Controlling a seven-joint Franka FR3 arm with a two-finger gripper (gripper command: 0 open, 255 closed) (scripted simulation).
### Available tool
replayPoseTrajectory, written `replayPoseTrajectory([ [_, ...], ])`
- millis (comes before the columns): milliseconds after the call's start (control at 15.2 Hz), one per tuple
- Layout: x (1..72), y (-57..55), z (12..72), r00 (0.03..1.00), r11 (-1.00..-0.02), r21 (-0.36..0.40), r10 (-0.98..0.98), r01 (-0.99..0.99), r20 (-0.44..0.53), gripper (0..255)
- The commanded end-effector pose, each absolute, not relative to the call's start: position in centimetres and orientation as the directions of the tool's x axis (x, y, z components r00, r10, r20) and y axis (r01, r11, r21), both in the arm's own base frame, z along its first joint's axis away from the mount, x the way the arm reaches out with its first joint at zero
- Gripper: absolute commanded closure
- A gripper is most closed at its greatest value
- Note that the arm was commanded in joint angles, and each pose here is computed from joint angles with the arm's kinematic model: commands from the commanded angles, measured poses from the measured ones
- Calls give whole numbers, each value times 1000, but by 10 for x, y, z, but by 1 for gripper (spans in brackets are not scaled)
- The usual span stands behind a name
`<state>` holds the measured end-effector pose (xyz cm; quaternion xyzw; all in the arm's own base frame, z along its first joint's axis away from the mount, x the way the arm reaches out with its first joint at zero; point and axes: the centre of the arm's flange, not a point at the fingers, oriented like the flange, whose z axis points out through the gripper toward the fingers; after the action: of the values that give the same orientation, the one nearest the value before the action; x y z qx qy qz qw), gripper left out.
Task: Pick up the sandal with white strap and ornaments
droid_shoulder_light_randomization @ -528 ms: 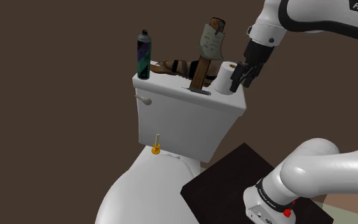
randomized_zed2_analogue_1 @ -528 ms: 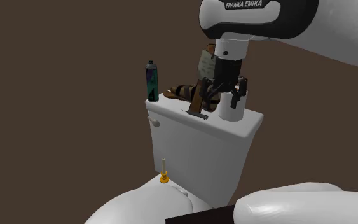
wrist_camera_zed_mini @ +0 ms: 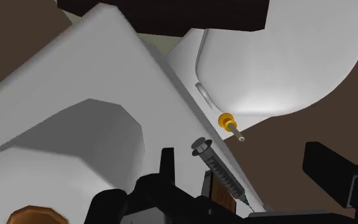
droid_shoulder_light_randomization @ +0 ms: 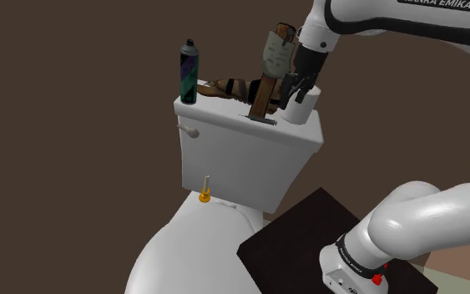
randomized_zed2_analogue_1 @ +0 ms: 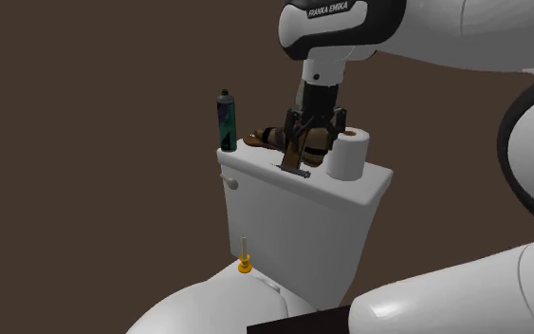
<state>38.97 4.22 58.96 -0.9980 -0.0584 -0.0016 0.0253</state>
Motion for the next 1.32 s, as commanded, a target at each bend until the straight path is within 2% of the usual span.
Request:
replayPoseTrajectory([
  [0, 412, 45, 584, 990, -989, -45, 140, 140, 15, 0],
  [1254, 643, 113, 568, 932, -936, 10, 353, 353, 81, 0],
])
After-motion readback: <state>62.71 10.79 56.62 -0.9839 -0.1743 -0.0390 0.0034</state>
